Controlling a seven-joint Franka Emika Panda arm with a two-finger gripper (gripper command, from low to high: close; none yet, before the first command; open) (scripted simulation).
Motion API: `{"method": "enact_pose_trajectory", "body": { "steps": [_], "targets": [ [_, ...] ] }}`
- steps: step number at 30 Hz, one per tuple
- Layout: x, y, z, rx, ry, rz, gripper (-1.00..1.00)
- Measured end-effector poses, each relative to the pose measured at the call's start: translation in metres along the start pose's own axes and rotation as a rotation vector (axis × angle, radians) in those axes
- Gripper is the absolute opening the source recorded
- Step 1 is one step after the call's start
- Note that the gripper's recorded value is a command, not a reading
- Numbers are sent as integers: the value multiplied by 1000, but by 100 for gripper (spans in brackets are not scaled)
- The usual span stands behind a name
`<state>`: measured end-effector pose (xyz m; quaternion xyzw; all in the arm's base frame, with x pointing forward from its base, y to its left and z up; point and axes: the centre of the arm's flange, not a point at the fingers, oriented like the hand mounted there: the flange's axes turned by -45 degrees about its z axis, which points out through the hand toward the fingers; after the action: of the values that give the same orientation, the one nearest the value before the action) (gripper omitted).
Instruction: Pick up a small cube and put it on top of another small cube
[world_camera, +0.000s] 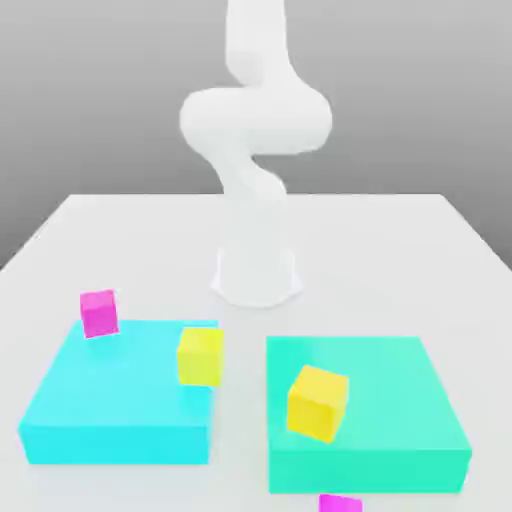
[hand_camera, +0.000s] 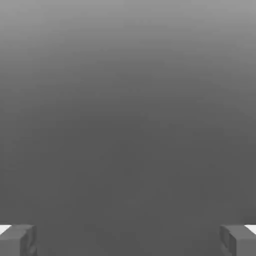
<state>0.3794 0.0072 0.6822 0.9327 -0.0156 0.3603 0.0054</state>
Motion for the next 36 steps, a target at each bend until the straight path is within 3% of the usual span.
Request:
{"method": "enact_pose_trajectory", "body": {
  "steps": [15,29,34,35,36],
  "targets": [
    [-48,-41,260,-78,-368,52,0],
    [-201,-81,449,-58,-703,124,0],
    [-255,-86,503,-53,-735,134,0],
    [-261,-86,509,-53,-735,134,-100],
    [-261,-86,509,-53,-735,134,-100]
  ]
}}
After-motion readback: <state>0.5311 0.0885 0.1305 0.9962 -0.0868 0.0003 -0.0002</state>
